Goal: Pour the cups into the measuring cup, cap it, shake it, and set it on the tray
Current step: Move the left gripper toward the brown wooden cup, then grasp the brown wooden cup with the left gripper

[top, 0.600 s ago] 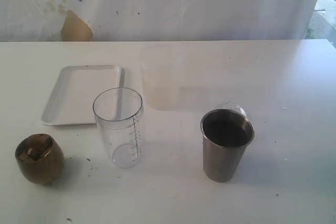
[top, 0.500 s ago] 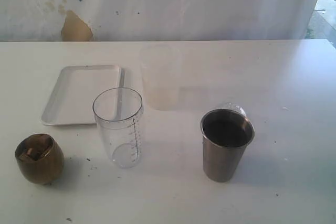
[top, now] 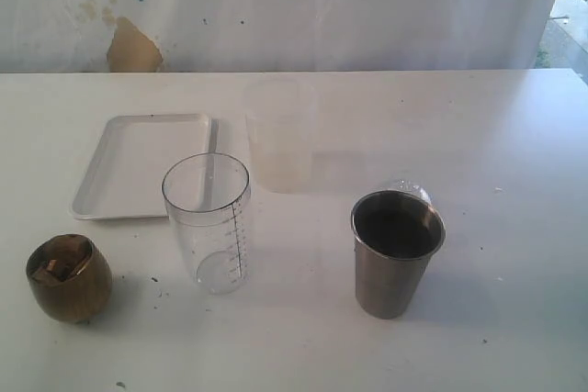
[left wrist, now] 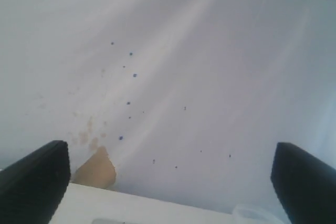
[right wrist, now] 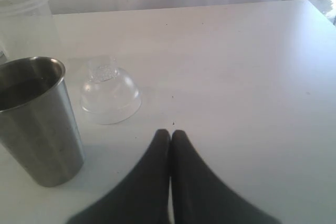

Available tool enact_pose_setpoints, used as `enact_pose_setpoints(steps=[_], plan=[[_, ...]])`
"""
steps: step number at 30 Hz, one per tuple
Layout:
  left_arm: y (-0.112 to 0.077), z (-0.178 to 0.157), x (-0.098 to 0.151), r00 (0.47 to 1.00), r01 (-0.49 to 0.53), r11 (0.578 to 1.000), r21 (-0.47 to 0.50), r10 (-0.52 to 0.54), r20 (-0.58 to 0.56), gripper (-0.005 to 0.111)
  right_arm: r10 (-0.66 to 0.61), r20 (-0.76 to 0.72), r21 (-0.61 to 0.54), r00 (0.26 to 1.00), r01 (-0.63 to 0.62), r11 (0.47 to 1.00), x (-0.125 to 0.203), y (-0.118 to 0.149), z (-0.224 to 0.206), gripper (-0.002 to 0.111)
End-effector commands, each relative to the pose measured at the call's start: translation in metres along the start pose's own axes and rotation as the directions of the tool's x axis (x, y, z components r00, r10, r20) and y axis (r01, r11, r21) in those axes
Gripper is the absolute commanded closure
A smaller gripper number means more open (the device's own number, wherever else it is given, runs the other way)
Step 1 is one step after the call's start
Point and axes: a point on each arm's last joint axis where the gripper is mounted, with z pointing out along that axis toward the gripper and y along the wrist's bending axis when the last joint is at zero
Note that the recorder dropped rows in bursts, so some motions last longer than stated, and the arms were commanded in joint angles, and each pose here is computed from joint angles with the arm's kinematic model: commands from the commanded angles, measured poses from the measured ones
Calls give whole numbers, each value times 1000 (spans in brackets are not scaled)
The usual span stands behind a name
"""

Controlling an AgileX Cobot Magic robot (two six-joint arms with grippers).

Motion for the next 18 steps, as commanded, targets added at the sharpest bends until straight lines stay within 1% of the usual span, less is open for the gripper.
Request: enact_pose_setpoints(steps=[1,3,5,6,7,10,11,12,14,16,18], plan=[[-4,12,5,998,-26,999,43,28,-56,2,-3,5,1,1000,3,1000,0,0,0,108],[-6,20,10,987,-82,994,66,90,-133,2,-3,5,1,1000,3,1000,0,0,0,108],[-4,26,19,972,-80,995,60,91,-216,2,-3,5,1,1000,3,1000,0,0,0,108],[-2,28,27,957,-58,998,37,66,-282,2,-3,5,1,1000,3,1000,0,0,0,108],[0,29,33,946,-50,998,27,56,-318,2,-3,5,1,1000,3,1000,0,0,0,108],[1,35,43,927,-45,998,32,54,-370,2,-3,5,1,1000,3,1000,0,0,0,108],[2,35,48,909,-61,998,31,69,-411,2,-3,5,1,1000,3,1000,0,0,0,108],[2,37,52,892,-74,996,51,89,-443,2,-3,5,1,1000,3,1000,0,0,0,108],[-1,39,57,879,-67,994,91,102,-466,2,-3,5,1,1000,3,1000,0,0,0,108],[-6,41,59,880,-55,987,151,119,-461,2,-3,5,1,1000,3,1000,0,0,0,108],[-7,44,62,878,-37,985,167,112,-466,2,-3,5,1,1000,3,1000,0,0,0,108]])
